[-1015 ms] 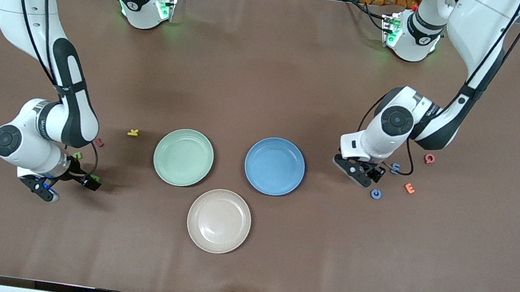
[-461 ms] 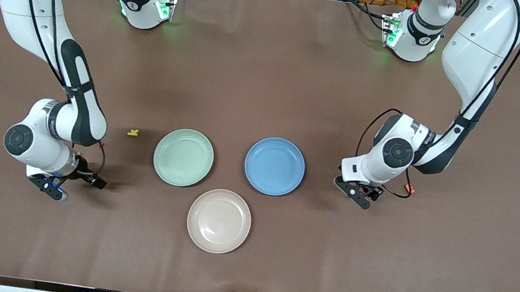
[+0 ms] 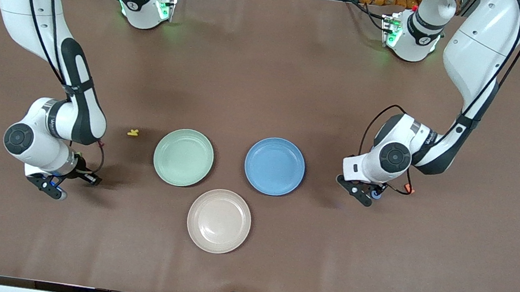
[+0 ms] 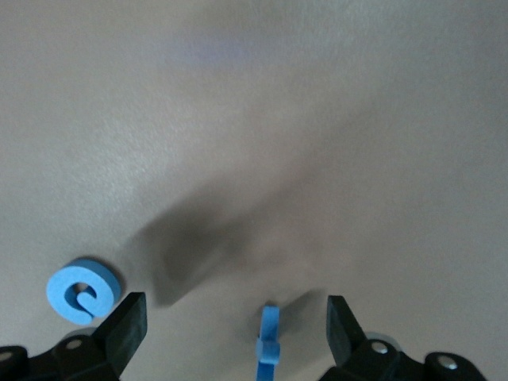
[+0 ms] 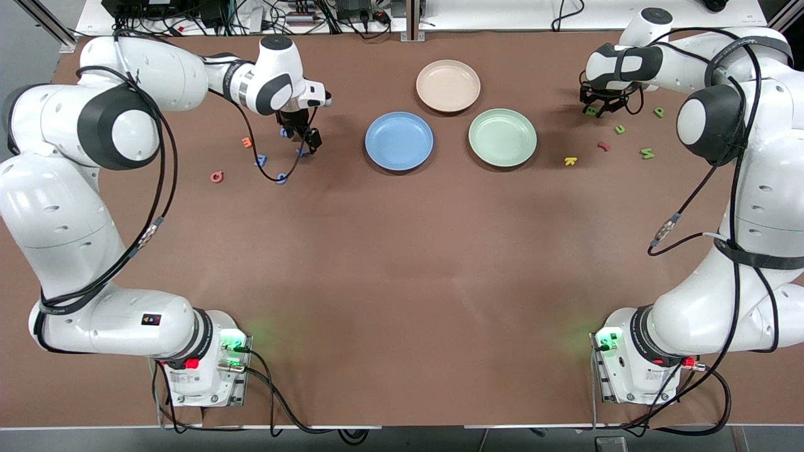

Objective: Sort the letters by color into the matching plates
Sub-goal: 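Grasp the green B with the right gripper while the left gripper descends, then grasp the blue bar with the left gripper while the right gripper lifts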

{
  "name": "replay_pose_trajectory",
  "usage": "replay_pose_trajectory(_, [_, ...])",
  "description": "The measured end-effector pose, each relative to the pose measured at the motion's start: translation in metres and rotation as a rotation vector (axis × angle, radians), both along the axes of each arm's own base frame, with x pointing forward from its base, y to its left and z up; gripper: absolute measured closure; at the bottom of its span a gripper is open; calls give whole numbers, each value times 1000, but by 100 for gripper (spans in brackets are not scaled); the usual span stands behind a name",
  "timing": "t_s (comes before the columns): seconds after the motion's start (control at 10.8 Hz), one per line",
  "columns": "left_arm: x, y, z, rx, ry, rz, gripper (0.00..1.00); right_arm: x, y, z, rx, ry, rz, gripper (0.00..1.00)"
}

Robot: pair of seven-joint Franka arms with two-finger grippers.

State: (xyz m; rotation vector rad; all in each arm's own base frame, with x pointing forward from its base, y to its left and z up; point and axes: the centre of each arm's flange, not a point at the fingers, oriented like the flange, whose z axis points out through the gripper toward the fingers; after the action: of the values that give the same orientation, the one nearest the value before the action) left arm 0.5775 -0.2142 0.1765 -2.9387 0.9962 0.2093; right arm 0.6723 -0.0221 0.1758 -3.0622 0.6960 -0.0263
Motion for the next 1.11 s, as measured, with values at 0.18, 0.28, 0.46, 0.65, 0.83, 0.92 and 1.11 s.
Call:
replay_pose_trajectory(0.18, [-2,1,-1,10,16,1,0,0,-1,1,-2,-1,1,65])
replay_pose_trajectory(0.28, [-2,1,-1,11,17,1,0,0,-1,1,-2,-2,1,65])
replay_pose_trajectory(0.46, [-2,1,-1,12,20,2,5,-1,-1,1,-3,-4,1,65])
replay_pose_trajectory(0.65, [-2,3,-2,18,21,28,14,-1,0,1,-9,-4,11,65])
replay_pose_trajectory(0.83, [-3,2,-2,27,18,88,42,0,3,1,-24,-4,34,65])
replay_pose_trajectory(0.92, [-3,1,-1,29,16,102,57,-1,4,1,-37,4,52,65])
replay_pose_trajectory(1.11, [-8,0,-1,56,44,132,85,-2,7,2,-90,31,143,65])
